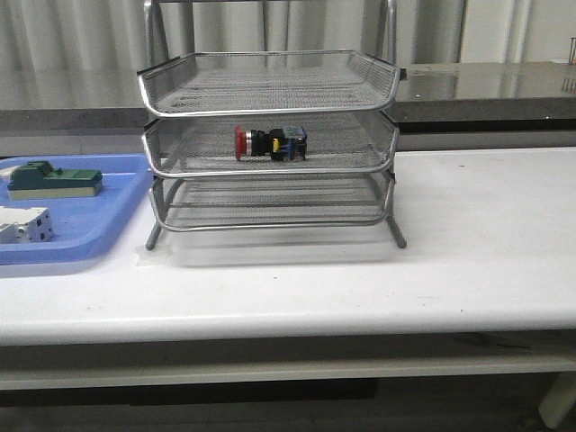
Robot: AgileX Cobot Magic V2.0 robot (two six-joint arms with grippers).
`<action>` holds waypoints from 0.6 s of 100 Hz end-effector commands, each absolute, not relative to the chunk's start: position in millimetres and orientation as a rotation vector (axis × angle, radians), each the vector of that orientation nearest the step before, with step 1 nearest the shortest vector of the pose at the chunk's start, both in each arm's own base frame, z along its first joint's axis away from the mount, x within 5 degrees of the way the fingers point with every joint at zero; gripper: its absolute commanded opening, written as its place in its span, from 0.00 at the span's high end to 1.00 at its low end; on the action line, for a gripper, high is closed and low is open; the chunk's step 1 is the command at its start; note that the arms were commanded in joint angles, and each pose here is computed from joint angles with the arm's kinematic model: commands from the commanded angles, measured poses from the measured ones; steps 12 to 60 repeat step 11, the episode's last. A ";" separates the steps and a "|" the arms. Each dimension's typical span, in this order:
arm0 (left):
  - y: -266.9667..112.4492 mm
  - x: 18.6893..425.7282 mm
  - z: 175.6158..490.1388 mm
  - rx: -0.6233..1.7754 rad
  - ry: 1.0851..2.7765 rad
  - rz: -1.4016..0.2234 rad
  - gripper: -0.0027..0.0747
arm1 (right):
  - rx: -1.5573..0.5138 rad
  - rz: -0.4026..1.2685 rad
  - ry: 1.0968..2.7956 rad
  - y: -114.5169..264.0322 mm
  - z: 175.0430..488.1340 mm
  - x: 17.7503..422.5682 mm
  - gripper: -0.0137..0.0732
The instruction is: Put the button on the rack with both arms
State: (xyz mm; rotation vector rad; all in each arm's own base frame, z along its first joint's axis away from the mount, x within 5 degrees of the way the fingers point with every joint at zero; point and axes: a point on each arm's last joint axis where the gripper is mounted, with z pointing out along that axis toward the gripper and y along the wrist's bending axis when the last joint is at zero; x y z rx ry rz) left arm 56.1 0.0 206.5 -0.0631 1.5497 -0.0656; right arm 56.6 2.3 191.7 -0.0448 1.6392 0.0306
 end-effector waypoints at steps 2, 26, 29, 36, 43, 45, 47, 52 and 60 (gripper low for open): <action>-0.2 55.4 200.2 -0.062 1.479 -0.074 0.96 | -0.047 0.030 1.517 2.6 206.1 54.4 0.91; -0.2 55.4 200.2 -0.062 1.479 -0.074 0.96 | -0.047 0.030 1.517 2.6 206.1 54.4 0.91; -0.2 55.4 200.2 -0.062 1.479 -0.074 0.96 | -0.047 0.030 1.517 2.6 206.1 54.4 0.91; -0.2 55.4 200.2 -0.062 1.479 -0.074 0.96 | -0.047 0.030 1.517 2.6 206.1 54.4 0.91; -0.2 55.4 200.2 -0.062 1.479 -0.074 0.96 | -0.047 0.030 1.517 2.6 206.1 54.4 0.91; -0.2 55.4 200.2 -0.062 1.479 -0.074 0.96 | -0.047 0.030 1.517 2.6 206.1 54.4 0.91; -0.2 55.4 200.2 -0.062 1.479 -0.074 0.96 | -0.047 0.030 1.517 2.6 206.1 54.4 0.91; -0.2 55.4 200.2 -0.062 1.479 -0.074 0.96 | -0.047 0.030 1.517 2.6 206.1 54.4 0.91; -0.2 55.4 200.2 -0.062 1.479 -0.074 0.96 | -0.047 0.030 1.517 2.6 206.1 54.4 0.91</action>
